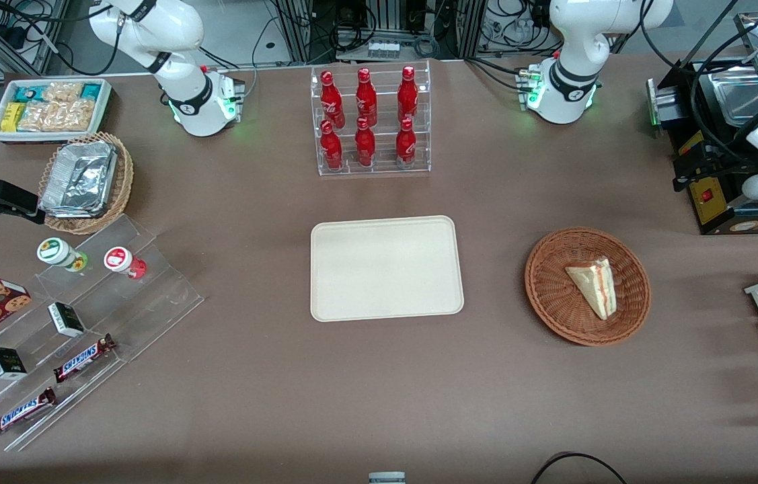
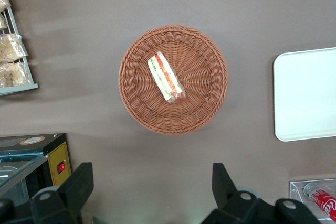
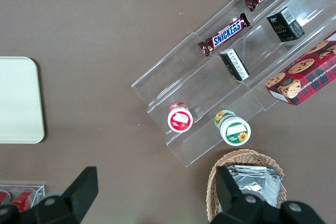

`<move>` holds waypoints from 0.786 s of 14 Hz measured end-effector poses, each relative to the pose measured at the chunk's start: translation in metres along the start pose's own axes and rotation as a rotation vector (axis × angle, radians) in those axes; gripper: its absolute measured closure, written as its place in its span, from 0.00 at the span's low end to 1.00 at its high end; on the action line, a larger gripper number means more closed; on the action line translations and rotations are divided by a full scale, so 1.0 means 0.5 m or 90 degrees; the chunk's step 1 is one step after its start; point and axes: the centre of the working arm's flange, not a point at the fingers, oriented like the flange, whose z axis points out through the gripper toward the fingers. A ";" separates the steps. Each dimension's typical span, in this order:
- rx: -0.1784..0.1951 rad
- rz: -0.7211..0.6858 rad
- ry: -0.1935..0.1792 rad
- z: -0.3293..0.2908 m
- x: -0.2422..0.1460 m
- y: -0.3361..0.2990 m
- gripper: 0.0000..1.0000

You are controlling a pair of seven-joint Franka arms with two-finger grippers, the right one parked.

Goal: Place sandwich from basket to tray
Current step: 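Move the left gripper over the wicker basket toward the sandwich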

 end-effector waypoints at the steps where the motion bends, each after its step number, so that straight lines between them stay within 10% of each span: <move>1: 0.000 -0.001 -0.001 0.000 0.000 -0.001 0.00; 11: 0.001 -0.036 -0.036 0.170 0.091 -0.020 0.00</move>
